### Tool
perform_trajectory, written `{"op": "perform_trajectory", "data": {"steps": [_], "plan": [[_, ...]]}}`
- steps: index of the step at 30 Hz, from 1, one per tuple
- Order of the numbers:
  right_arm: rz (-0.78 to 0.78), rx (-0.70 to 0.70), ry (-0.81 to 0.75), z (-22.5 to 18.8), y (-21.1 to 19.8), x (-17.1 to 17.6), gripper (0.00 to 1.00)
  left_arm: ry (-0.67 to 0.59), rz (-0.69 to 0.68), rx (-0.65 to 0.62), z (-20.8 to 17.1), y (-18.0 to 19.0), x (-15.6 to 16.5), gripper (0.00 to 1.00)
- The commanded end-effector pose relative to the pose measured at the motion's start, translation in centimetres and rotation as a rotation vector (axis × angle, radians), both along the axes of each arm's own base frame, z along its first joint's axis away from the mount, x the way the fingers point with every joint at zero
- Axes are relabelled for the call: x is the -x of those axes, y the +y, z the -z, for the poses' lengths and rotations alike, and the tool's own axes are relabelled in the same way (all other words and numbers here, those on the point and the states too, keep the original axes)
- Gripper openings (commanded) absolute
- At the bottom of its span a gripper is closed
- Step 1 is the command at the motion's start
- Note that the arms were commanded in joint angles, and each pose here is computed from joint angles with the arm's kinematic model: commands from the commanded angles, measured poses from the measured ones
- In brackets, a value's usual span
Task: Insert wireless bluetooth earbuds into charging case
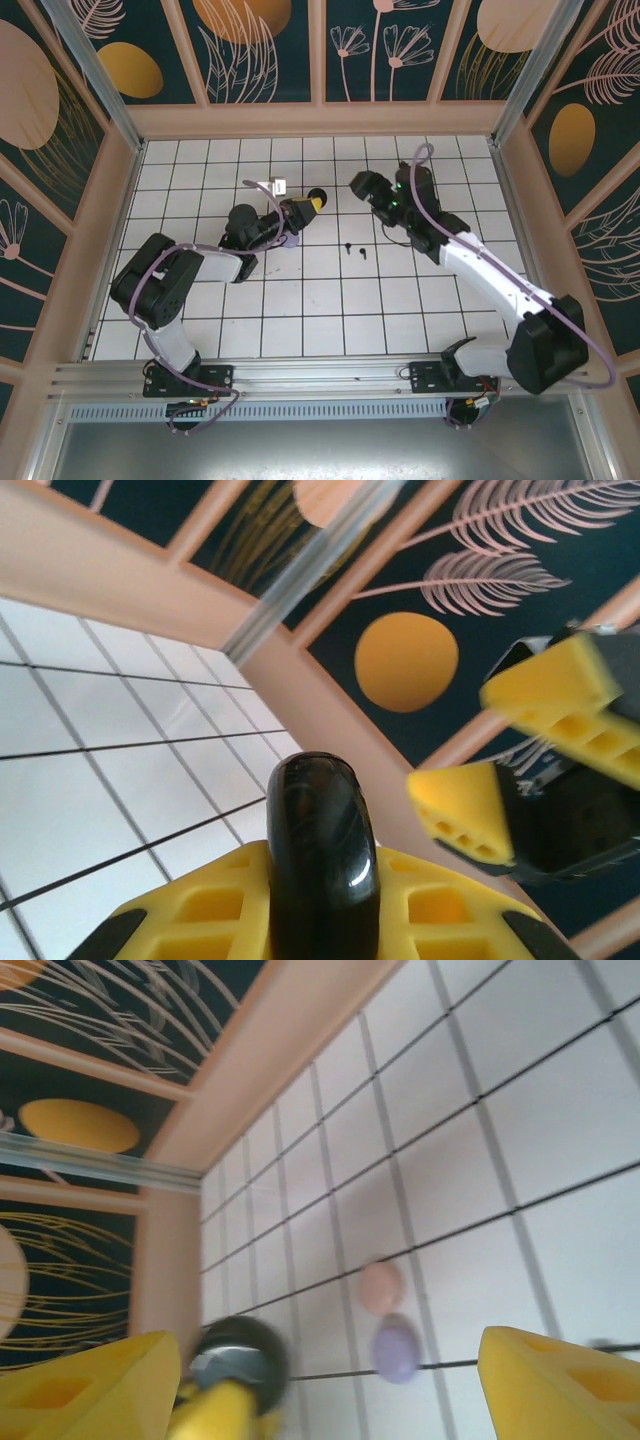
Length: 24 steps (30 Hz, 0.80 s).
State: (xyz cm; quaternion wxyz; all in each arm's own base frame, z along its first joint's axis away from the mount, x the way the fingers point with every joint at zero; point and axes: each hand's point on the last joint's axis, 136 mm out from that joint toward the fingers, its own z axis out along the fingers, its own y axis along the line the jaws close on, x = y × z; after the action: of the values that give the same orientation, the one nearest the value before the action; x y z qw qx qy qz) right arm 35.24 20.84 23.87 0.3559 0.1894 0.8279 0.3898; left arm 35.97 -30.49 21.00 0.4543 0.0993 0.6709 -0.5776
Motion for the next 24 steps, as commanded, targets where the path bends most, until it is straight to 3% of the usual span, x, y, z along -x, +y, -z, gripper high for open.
{"op": "perform_trajectory", "data": {"steps": [1, 8, 15, 24], "plan": [[-0.068, 0.105, -0.126, -0.5, -1.7, 1.4, 0.78, -0.076, 0.155, -0.039, -1.9, -1.4, 1.9, 0.0], [-0.311, 0.209, -0.299, -1.0, -1.1, 4.7, 0.78, -0.093, 0.35, -0.054, -3.4, -2.6, 4.6, 0.0], [-0.52, 0.186, -0.379, -1.3, 1.5, 6.3, 0.76, -0.087, 0.447, -0.051, -4.1, -2.9, 6.0, 0.0], [-0.589, 0.141, -0.416, -2.5, 3.2, 5.9, 0.73, -0.088, 0.478, -0.065, -4.6, -3.2, 6.1, 0.0]]}}
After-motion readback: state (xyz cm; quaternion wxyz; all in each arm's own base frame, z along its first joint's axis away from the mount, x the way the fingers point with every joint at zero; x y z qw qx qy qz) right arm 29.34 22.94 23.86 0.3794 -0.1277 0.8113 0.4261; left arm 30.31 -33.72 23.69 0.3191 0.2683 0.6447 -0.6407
